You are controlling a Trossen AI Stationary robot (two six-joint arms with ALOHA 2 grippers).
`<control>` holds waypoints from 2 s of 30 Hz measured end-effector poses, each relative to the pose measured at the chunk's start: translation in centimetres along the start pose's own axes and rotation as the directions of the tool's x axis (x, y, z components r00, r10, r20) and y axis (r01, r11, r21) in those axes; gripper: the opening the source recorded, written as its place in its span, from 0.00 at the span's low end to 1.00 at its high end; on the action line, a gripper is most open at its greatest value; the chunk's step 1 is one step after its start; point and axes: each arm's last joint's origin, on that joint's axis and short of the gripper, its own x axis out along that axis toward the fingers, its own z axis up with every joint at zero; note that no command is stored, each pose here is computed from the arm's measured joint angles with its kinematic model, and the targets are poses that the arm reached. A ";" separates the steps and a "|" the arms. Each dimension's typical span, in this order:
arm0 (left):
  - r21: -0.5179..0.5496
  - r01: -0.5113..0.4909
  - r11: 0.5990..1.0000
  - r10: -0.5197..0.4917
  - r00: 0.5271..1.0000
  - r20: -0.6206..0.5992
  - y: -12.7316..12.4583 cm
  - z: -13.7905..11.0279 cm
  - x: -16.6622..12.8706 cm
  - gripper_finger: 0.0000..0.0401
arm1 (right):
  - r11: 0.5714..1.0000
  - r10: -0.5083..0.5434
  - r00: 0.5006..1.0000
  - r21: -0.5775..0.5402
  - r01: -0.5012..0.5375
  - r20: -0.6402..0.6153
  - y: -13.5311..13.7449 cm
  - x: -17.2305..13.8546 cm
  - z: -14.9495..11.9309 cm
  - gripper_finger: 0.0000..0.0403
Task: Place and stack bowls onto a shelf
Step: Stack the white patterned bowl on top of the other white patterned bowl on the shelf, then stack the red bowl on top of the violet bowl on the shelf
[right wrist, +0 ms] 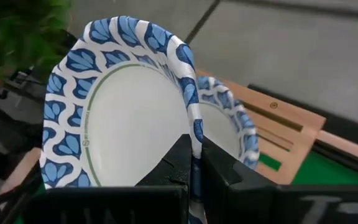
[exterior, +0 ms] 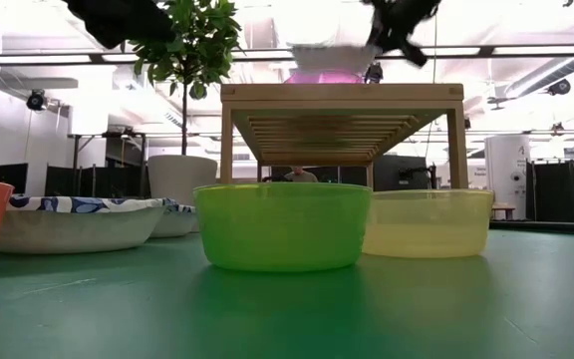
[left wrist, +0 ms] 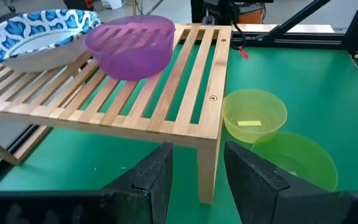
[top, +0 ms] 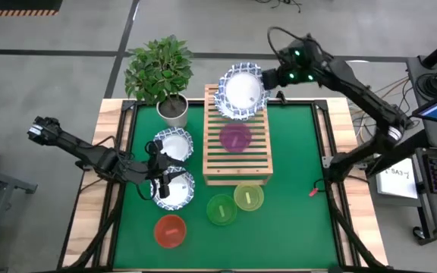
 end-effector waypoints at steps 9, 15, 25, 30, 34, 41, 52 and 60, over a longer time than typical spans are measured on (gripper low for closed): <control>-0.003 -0.004 1.000 0.004 1.000 -0.017 0.0 -0.2 0.0 0.32 | 0.997 0.017 0.992 0.082 -0.007 -0.129 -4.0 6.6 1.0 0.02; 0.003 -0.006 1.000 0.006 1.000 -0.027 0.1 -0.3 0.0 0.32 | 0.998 0.017 0.987 0.066 -0.006 -0.163 -4.5 8.2 0.8 0.07; -0.027 -0.007 1.000 0.006 1.000 -0.027 0.1 -0.4 0.1 0.32 | 0.999 0.019 0.991 0.038 -0.014 -0.136 -4.2 7.4 1.0 0.27; -0.108 -0.025 0.994 0.017 0.998 -0.068 0.2 -0.8 0.0 0.32 | 1.000 0.020 0.994 0.002 -0.020 -0.106 -3.6 5.2 1.1 0.34; -0.188 -0.072 0.979 0.045 0.988 -0.146 0.3 -1.7 0.2 0.32 | 0.997 -0.030 0.996 -0.076 0.023 -0.086 -3.1 2.8 0.8 0.35; -0.236 -0.129 0.963 0.076 0.973 -0.218 -0.1 -2.6 1.1 0.32 | 0.964 -0.048 0.991 -0.265 0.014 -0.123 -1.0 -1.0 -1.7 0.29; -0.202 -0.224 0.953 0.140 0.921 -0.364 0.0 -4.2 2.6 0.32 | 0.834 0.284 0.954 -0.466 -0.295 -0.094 3.8 -4.0 -11.8 0.15; -0.022 -0.052 0.998 0.036 0.882 -0.469 0.0 -4.8 3.0 0.32 | 0.635 0.512 0.841 -0.583 -0.506 -0.173 4.4 -2.8 -20.0 0.12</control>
